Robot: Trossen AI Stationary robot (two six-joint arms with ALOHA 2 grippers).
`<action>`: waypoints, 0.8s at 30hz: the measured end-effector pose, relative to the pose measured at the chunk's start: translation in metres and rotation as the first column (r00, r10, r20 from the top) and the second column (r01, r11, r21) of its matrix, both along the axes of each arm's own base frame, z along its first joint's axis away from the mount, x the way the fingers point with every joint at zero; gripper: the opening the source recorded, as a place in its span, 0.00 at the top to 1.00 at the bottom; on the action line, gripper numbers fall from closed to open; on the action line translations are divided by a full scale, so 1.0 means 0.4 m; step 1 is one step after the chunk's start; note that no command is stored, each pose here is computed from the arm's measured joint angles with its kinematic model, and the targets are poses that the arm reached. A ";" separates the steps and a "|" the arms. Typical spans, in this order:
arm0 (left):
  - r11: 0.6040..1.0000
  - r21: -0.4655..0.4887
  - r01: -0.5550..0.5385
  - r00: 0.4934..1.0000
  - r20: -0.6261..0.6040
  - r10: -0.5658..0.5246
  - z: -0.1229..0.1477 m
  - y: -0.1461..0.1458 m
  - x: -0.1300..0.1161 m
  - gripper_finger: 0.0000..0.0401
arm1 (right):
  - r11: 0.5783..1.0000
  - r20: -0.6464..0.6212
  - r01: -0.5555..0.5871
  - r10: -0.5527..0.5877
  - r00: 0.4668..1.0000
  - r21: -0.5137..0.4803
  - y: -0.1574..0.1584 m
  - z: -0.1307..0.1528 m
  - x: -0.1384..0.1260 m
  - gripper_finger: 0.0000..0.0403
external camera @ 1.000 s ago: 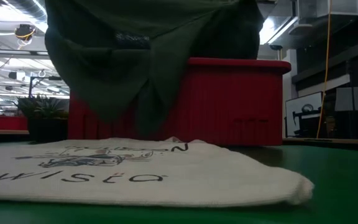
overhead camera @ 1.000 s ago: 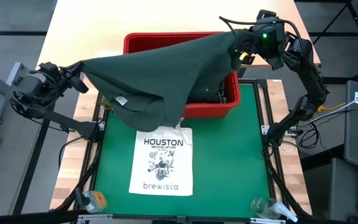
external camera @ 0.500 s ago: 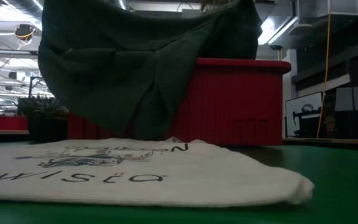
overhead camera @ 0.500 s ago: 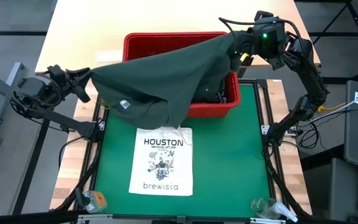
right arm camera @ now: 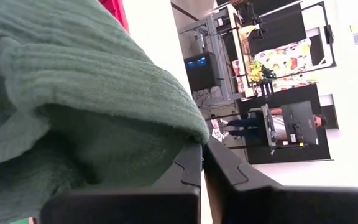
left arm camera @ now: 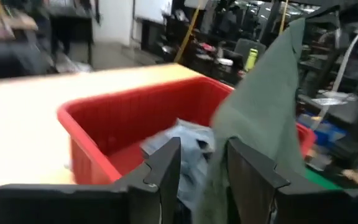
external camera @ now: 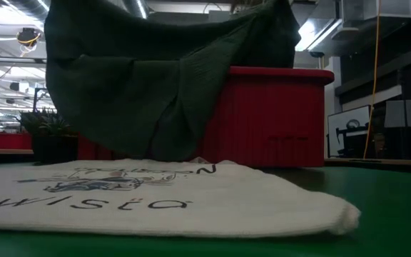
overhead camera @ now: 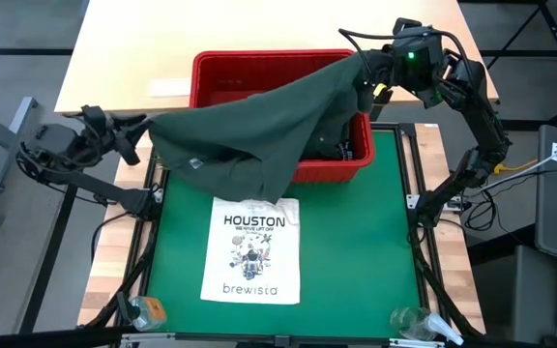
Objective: Fold Laundry from Bin
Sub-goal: Fold the green t-shirt
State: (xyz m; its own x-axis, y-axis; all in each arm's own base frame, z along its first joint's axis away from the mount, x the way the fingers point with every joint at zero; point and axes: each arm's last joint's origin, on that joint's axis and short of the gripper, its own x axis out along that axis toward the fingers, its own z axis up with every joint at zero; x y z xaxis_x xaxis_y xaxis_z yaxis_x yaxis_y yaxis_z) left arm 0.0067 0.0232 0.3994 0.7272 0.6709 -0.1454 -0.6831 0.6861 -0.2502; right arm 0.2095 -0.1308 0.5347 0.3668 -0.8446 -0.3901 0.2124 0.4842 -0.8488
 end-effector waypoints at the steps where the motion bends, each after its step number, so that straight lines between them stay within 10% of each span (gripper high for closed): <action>1: 0.999 -0.034 0.022 1.000 0.009 -0.022 -0.004 -0.001 0.000 0.69 | 1.000 -0.004 0.000 0.000 1.000 0.002 0.000 -0.001 0.000 0.99; 7: 0.951 -0.182 0.249 0.967 -0.001 -0.254 -0.022 -0.016 0.006 0.69 | 1.000 -0.014 0.000 0.000 1.000 0.008 0.001 -0.003 -0.001 0.99; 13: 0.945 -0.234 0.230 0.973 0.049 -0.225 -0.034 -0.022 0.030 0.69 | 1.000 -0.014 0.000 0.000 1.000 0.007 0.001 -0.003 -0.002 0.99; 24: 0.939 -0.215 0.269 0.961 0.001 -0.275 -0.197 -0.082 0.248 0.69 | 1.000 -0.013 0.000 0.000 1.000 0.007 0.001 -0.003 -0.001 0.99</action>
State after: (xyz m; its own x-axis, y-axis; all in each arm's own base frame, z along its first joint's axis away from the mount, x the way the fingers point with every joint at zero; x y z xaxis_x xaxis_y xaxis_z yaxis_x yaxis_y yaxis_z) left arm 0.1057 -0.0094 0.3207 0.8712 0.3996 -0.2852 -0.4866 0.7804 -0.3927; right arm 0.2091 -0.1306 0.5335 0.3615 -0.8418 -0.4009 0.2010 0.4903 -0.8481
